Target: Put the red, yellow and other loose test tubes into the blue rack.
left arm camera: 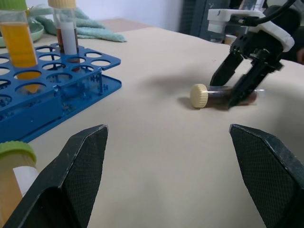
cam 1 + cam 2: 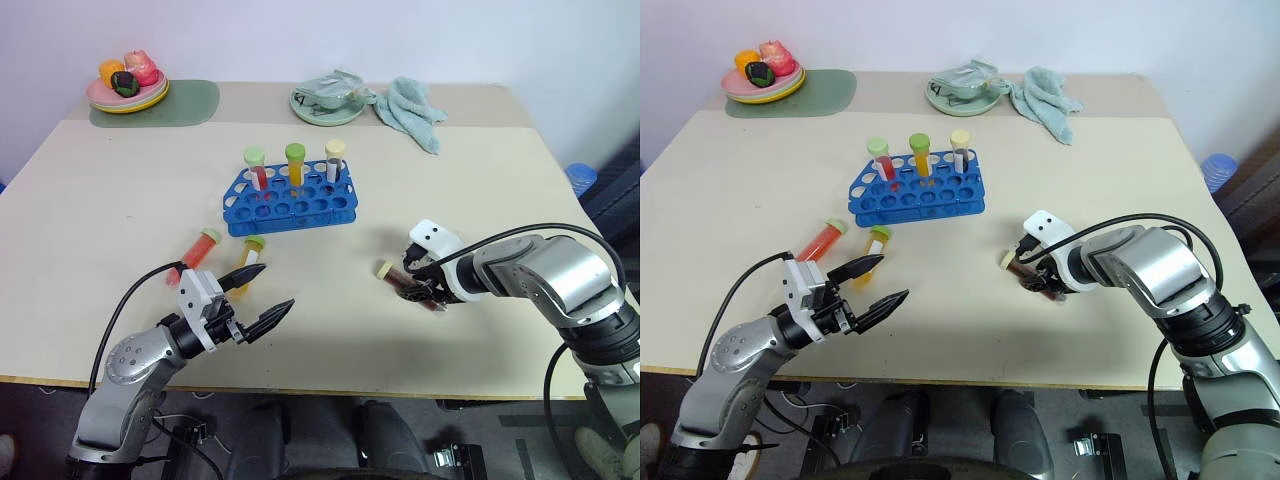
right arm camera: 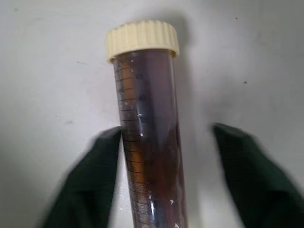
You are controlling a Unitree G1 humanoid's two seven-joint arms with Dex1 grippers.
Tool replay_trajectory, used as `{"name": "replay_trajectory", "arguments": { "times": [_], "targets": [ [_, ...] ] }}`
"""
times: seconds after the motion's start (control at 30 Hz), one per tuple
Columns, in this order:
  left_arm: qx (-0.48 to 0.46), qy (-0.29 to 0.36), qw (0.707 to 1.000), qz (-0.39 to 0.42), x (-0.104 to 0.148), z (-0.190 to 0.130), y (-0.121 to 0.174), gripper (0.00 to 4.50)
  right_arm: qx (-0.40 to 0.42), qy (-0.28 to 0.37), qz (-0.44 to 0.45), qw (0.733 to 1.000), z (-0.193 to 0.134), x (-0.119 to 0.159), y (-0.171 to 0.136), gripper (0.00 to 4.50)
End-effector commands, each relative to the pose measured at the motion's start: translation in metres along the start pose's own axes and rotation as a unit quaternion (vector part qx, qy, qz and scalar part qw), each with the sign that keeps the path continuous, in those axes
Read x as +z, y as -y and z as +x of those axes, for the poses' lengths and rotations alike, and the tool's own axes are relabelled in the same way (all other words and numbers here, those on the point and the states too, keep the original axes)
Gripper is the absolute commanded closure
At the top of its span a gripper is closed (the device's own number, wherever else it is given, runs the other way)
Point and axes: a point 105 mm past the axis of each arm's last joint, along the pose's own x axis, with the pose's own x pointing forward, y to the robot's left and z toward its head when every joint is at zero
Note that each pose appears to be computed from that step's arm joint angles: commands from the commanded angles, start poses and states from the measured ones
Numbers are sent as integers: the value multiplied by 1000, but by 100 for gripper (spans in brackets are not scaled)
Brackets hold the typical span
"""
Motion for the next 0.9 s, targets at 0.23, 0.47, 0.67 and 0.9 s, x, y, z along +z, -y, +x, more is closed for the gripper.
{"name": "replay_trajectory", "arguments": {
  "times": [0.23,0.47,0.67,0.9],
  "targets": [
    [-4,13,1000,20,8,-1,-1,28,15,28,-20,999,0,11,-10,371],
    [3,12,1000,19,7,-4,0,28,113,272,-30,955,-31,92,-38,371],
    [24,14,999,21,10,-9,-4,28,148,540,-23,828,-61,157,-36,371],
    [64,21,998,11,11,-19,-6,28,72,667,12,742,-34,190,-9,371]
  ]
}}
